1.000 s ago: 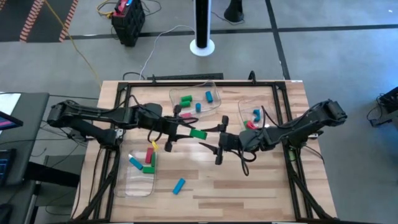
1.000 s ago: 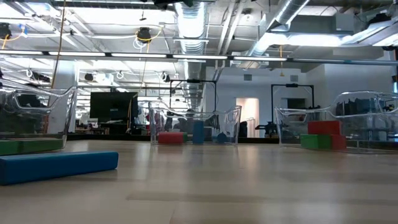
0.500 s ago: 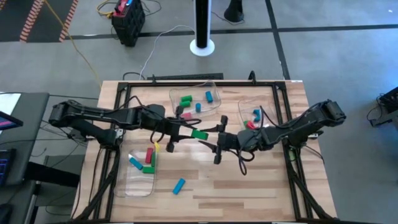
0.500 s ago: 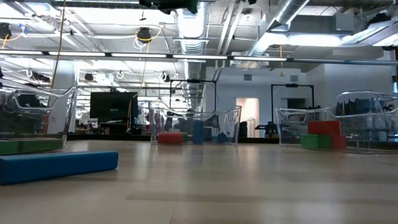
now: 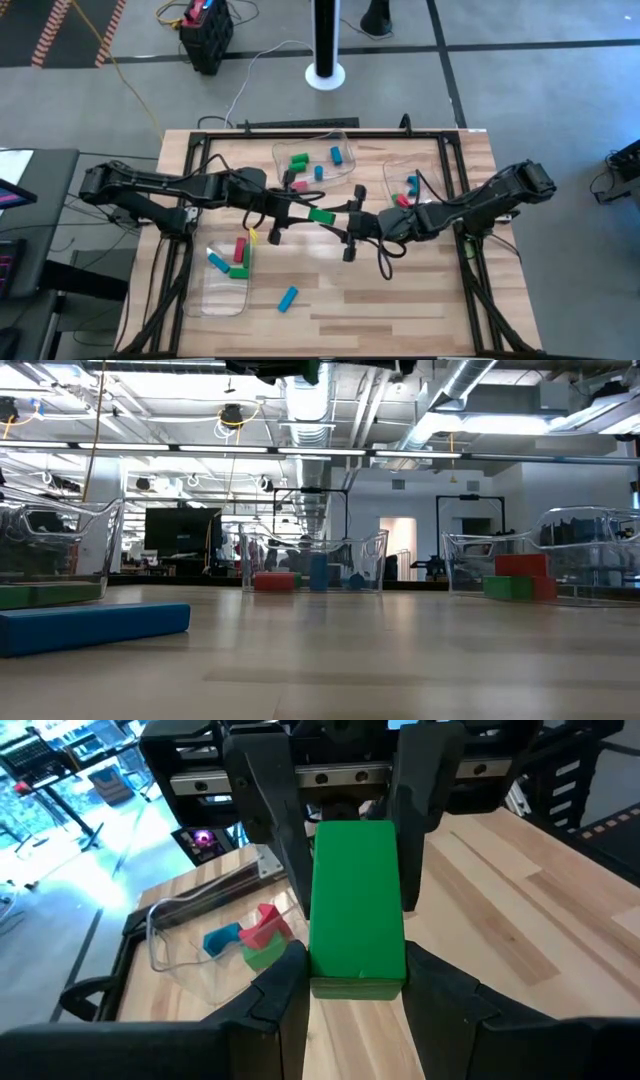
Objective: Sort blocks by size
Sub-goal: Put the green arch block into the left transparent bin
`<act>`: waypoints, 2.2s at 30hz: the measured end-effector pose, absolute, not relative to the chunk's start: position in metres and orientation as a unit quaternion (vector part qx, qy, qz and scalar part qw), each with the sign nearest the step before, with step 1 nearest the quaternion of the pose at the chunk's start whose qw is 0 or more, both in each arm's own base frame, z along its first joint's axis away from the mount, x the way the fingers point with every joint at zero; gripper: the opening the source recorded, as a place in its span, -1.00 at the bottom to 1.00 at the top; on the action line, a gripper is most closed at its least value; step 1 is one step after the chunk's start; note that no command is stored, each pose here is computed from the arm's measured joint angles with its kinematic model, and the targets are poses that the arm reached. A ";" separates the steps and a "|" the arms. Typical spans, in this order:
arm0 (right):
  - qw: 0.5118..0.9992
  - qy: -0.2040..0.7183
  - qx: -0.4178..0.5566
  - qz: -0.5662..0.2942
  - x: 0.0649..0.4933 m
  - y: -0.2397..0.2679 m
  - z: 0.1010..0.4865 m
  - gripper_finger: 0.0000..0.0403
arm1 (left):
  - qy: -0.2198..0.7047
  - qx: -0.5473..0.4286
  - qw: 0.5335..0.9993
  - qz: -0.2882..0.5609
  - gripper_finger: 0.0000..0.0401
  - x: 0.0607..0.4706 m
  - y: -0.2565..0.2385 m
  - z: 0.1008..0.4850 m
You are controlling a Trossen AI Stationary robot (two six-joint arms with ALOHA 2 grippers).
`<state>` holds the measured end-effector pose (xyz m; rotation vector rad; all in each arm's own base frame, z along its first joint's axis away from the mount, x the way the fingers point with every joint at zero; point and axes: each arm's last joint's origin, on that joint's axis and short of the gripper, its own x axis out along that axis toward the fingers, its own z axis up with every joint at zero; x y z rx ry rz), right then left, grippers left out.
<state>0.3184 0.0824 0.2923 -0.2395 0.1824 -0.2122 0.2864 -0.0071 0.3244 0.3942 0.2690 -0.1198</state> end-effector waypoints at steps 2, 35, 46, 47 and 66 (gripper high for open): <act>0.983 0.091 -0.117 -0.105 0.318 0.083 0.292 -0.05 | 0.132 0.195 0.970 -0.060 -0.36 0.286 -0.007 0.325; 0.974 0.118 -0.133 -0.142 0.313 0.084 0.290 -0.19 | 0.156 0.199 0.967 -0.022 0.11 0.272 -0.004 0.331; 0.947 0.211 -0.097 -0.220 0.286 0.074 0.283 -0.19 | 0.220 0.162 0.962 -0.007 0.18 0.242 -0.003 0.334; 0.943 0.221 -0.090 -0.231 0.283 0.072 0.282 -0.19 | 0.231 0.155 0.960 -0.008 0.18 0.240 -0.003 0.333; 0.806 0.385 0.033 -0.449 0.214 0.019 0.263 -0.19 | 0.348 0.066 0.929 -0.102 0.18 0.223 -0.050 0.271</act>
